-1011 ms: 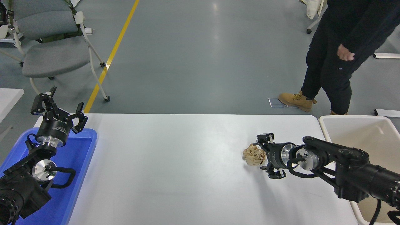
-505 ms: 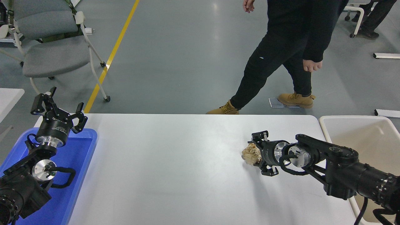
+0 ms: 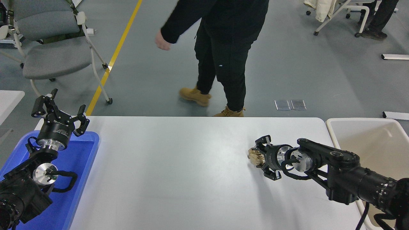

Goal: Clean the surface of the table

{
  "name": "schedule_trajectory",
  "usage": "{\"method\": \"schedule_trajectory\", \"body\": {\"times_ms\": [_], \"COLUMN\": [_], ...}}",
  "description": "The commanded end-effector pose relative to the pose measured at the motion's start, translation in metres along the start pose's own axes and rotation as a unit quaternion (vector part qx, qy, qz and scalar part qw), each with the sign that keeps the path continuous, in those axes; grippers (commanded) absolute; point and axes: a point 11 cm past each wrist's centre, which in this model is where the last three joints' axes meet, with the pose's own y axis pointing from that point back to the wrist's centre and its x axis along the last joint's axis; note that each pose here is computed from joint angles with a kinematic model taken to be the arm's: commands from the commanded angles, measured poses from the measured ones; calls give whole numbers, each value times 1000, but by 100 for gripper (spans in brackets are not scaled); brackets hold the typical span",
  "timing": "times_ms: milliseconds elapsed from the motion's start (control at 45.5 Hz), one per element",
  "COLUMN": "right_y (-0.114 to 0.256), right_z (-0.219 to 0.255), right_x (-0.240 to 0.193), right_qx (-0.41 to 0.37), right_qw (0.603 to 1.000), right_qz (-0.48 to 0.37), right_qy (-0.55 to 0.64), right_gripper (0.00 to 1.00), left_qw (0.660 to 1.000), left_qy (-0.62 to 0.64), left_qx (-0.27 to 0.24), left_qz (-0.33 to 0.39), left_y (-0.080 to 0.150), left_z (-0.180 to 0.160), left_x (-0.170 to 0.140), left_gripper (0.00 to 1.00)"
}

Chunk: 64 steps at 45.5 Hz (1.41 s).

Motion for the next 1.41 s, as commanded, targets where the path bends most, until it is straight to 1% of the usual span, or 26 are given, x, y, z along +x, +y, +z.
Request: {"method": "schedule_trajectory", "body": {"times_ms": [0, 132, 440, 571, 659, 791, 901, 1011, 1165, 1297, 1385], "right_y": [-1, -1, 3, 16, 24, 33, 42, 61, 96, 132, 155], "right_z": [6, 8, 3, -1, 1, 16, 27, 37, 38, 34, 23], "right_x": [0, -3, -17, -11, -14, -14, -6, 7, 28, 65, 85], "right_qx": [-17, -24, -17, -5, -3, -10, -19, -32, -28, -29, -20], "right_qw": [1000, 1000, 999, 997, 993, 979, 969, 959, 949, 934, 932], "right_qz": [2, -4, -21, -21, -28, -33, -29, -28, -24, -15, -8], "right_qy": [8, 9, 37, 78, 113, 203, 243, 280, 312, 355, 362], "right_gripper": [13, 0, 0, 0, 0, 0, 0, 0, 0, 0, 0], "left_qw": [1000, 1000, 1000, 1000, 1000, 1000, 1000, 1000, 1000, 1000, 1000], "left_qy": [0, 0, 0, 0, 0, 0, 0, 0, 0, 0, 0], "left_qx": [0, 0, 0, 0, 0, 0, -1, 0, 0, 0, 0], "left_qz": [0, 0, 0, -1, -1, -1, 0, -1, 0, 0, 0], "left_y": [0, 0, 0, 0, 0, 0, 0, 0, 0, 0, 0], "left_z": [0, 0, 0, 0, 0, 0, 0, 0, 0, 0, 0], "left_x": [0, 0, 0, -1, -1, -1, 0, -1, 0, 0, 0], "left_gripper": [100, 100, 100, 100, 100, 100, 100, 100, 100, 100, 100]}}
